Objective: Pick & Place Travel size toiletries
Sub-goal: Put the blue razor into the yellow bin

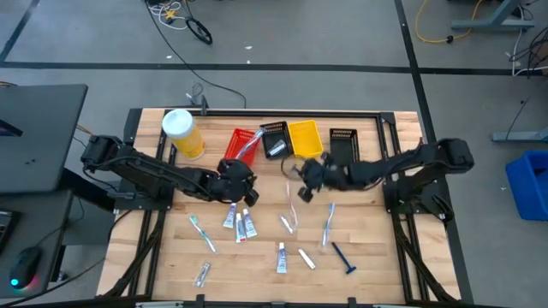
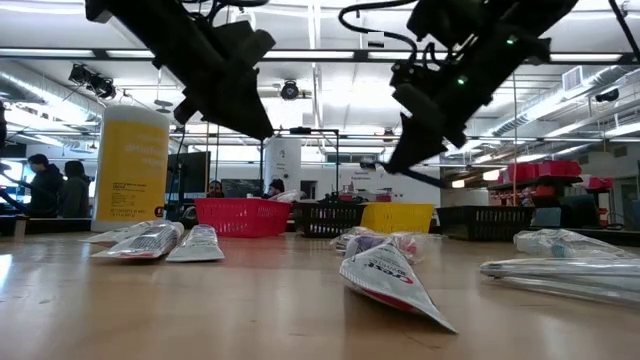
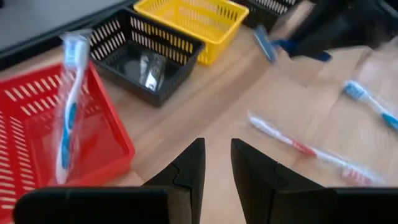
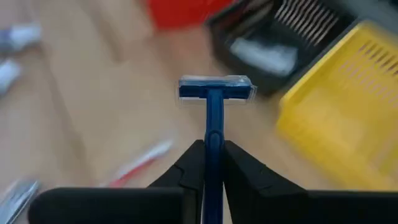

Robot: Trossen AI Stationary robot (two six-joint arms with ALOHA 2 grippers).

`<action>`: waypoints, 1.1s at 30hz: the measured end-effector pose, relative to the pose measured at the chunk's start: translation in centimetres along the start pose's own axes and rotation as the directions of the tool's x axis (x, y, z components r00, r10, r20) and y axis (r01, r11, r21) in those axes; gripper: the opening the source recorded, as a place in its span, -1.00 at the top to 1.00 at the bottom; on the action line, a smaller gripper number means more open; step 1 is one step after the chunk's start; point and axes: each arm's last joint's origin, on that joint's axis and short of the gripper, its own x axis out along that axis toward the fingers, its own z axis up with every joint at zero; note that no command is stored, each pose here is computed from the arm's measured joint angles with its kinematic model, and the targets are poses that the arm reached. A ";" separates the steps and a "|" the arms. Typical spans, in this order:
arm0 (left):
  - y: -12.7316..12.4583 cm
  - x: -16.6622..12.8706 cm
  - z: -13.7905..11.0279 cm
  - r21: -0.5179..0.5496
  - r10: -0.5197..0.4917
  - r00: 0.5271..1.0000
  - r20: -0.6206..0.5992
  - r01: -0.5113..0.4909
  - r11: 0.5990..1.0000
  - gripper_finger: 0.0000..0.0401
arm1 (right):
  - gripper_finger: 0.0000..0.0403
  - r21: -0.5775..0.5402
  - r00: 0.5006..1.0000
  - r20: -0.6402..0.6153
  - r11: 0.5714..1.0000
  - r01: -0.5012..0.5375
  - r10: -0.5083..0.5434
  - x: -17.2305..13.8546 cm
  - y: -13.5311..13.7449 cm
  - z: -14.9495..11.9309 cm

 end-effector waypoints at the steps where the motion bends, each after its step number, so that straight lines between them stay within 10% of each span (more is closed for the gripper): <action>1: 0.1 -0.1 0.2 -0.006 0.002 1.000 0.008 -0.002 1.000 0.58 | 0.76 -0.003 1.000 0.020 1.000 0.012 -0.012 0.0 -0.7 0.5; 16: 1.3 0.5 1.7 -0.015 0.040 0.998 0.044 -0.039 0.999 0.58 | 0.76 0.139 0.988 0.117 0.987 0.080 -0.096 5.8 -12.1 3.8; 33: 2.2 1.0 1.7 -0.013 0.082 0.997 0.007 -0.082 0.997 0.58 | 0.58 0.153 0.995 -0.028 0.983 0.099 -0.096 10.1 -14.0 0.8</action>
